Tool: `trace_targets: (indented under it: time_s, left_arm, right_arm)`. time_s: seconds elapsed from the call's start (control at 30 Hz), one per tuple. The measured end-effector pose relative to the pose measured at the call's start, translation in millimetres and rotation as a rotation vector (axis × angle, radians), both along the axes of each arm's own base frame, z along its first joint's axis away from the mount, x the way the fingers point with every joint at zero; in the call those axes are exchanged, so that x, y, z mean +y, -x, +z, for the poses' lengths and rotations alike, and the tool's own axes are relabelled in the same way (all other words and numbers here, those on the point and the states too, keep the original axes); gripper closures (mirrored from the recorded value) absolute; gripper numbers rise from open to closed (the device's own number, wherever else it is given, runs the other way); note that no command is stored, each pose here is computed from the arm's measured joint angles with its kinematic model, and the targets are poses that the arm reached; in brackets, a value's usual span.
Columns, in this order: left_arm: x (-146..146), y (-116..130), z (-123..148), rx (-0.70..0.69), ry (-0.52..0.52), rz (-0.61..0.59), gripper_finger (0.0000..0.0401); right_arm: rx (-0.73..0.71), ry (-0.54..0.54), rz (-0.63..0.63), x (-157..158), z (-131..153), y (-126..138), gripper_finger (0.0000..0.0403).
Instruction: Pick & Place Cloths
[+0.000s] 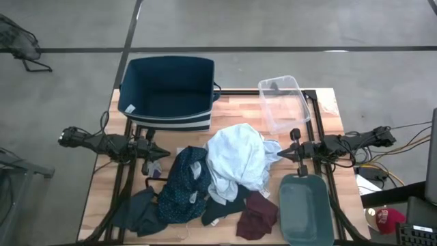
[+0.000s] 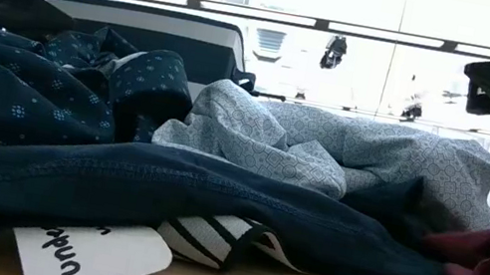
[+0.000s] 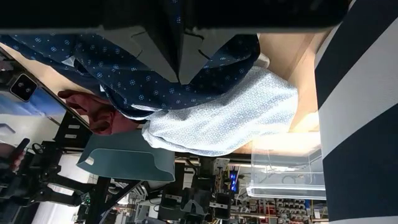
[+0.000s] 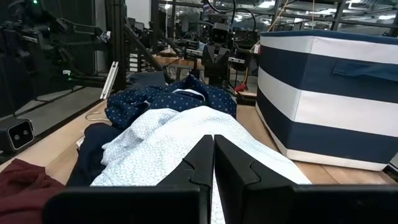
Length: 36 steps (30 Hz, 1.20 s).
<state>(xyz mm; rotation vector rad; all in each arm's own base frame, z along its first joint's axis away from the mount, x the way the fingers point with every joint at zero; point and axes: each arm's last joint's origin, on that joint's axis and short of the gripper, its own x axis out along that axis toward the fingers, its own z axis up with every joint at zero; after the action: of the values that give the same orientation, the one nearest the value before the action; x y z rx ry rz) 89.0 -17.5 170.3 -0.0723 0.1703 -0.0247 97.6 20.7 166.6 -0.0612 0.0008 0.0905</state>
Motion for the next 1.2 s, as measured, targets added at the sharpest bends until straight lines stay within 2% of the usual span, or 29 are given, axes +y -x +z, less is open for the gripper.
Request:
trace_targets:
  time_s: [0.1, 0.4, 0.53, 0.73, 1.0, 1.2]
  left_arm:
    - [0.0, 0.0, 0.0, 0.0, 0.0, 0.0, 0.0382]
    - [0.0, 0.0, 0.1, 0.0, 0.0, 0.0, 0.0382]
    - [0.0, 0.0, 0.1, 0.0, 0.0, 0.0, 0.0382]
    - [0.0, 0.0, 0.0, 0.0, 0.0, 0.0, 0.0382]
    - [0.0, 0.0, 0.0, 0.0, 0.0, 0.0, 0.0382]
    - [0.0, 0.0, 0.1, 0.0, 0.0, 0.0, 0.0382]
  right_arm:
    - [0.0, -0.022, 0.0, 0.0, 0.2, 0.0, 0.0394]
    - [-0.119, -0.332, 0.006, -0.7, 14.3, 1.0, 0.0394]
    - [-0.136, -0.378, 0.01, -0.8, 16.3, 1.3, 0.0394]
    - [-0.153, -0.362, 0.008, -0.9, 17.8, 1.5, 0.0394]
    - [-0.438, -0.181, -0.11, -6.0, 42.6, 9.4, 0.0394]
    - [-0.505, -0.07, -0.159, -7.4, 48.3, 12.3, 0.0394]
